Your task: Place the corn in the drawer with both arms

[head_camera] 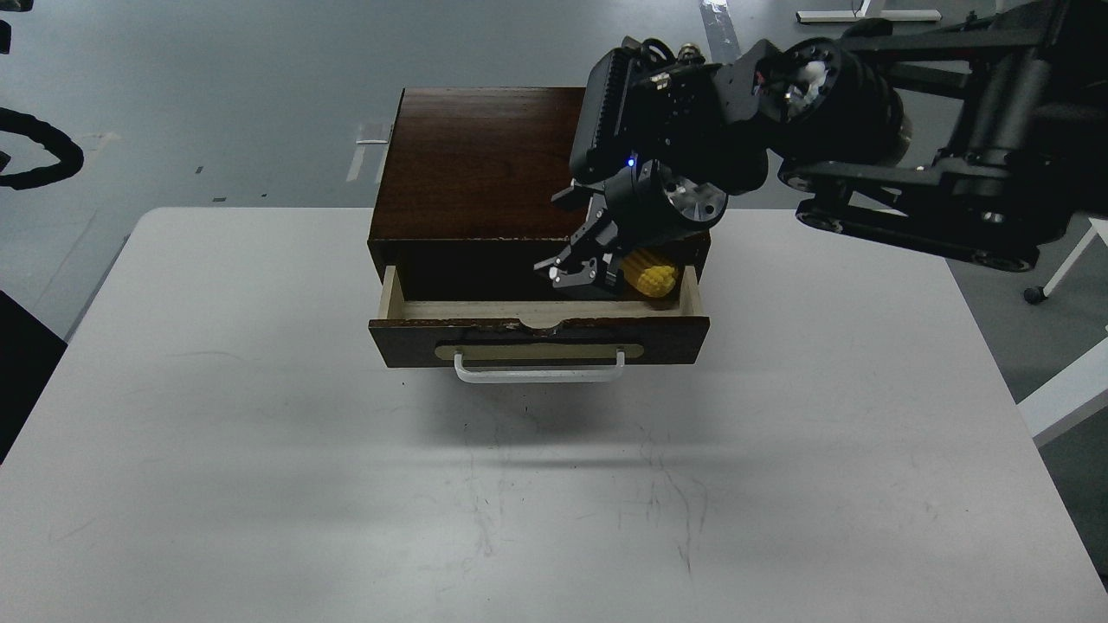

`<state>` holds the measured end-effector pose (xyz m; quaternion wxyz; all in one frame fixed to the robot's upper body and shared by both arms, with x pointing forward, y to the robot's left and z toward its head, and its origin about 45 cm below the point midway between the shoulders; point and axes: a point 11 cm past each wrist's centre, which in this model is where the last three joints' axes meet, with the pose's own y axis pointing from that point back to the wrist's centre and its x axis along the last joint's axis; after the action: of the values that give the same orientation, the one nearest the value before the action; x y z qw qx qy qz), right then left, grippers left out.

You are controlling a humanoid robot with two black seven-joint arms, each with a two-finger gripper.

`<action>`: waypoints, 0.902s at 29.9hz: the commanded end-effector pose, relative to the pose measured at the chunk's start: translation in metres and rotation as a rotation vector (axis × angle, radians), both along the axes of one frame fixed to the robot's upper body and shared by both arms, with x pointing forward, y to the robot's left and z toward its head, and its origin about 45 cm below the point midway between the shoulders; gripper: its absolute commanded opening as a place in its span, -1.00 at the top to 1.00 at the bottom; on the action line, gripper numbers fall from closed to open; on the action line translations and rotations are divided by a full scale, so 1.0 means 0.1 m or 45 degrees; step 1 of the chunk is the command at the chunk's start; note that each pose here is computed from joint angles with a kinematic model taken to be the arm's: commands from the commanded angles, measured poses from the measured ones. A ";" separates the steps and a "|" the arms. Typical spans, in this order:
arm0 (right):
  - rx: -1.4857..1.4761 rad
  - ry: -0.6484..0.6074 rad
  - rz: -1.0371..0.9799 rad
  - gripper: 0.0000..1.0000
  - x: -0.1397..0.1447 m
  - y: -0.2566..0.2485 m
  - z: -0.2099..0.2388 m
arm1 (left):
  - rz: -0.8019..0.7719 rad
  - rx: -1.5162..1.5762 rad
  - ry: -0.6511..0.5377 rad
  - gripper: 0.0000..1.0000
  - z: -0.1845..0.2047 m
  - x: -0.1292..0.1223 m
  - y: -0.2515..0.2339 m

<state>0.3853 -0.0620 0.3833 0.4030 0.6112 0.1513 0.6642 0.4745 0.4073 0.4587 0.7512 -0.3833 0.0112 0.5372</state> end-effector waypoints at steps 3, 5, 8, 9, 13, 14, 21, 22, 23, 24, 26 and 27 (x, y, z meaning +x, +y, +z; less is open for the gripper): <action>0.367 0.194 -0.166 -0.99 0.11 -0.06 0.51 | -0.001 0.001 0.000 -0.96 0.01 0.00 0.00; 0.522 0.243 -0.255 -1.00 0.22 -0.25 0.74 | -0.002 0.003 0.003 -0.96 0.00 0.00 0.00; 0.734 0.314 -0.359 -1.00 0.34 -0.50 1.02 | -0.005 0.005 0.004 -0.96 0.01 0.00 -0.01; 0.842 0.370 -0.411 -1.00 0.40 -0.60 1.11 | -0.006 0.007 0.007 -0.96 0.00 0.01 -0.01; 1.164 0.497 -0.558 -1.00 0.59 -1.00 1.43 | -0.009 0.010 0.011 -0.96 -0.01 0.01 -0.02; 1.280 0.533 -0.612 -1.00 0.66 -1.18 1.53 | -0.013 0.012 0.016 -0.96 -0.03 0.02 -0.04; 1.892 0.830 -0.786 -1.00 0.89 -1.95 1.65 | -0.015 0.013 0.056 -0.96 -0.19 0.02 -0.05; 2.007 0.892 -0.803 -1.00 0.92 -2.09 1.63 | -0.012 0.013 0.065 -0.96 -0.22 0.02 -0.04; 2.110 0.952 -0.819 -1.00 0.94 -2.23 1.60 | -0.011 0.012 0.068 -0.96 -0.23 0.02 -0.04; 2.159 0.983 -0.829 -1.00 0.94 -2.29 1.57 | -0.010 0.012 0.073 -0.96 -0.25 0.02 -0.04; 2.313 1.062 -0.853 -1.00 0.97 -2.47 1.49 | -0.012 0.007 0.094 -0.96 -0.34 0.03 -0.05; 2.368 1.090 -0.864 -1.00 0.99 -2.54 1.45 | -0.013 0.005 0.101 -0.96 -0.37 0.03 -0.06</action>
<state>0.4802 -0.2935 0.5386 -0.0904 0.8828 -0.4335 0.1568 0.4768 0.4028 0.4307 0.7542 -0.3634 0.0343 0.5458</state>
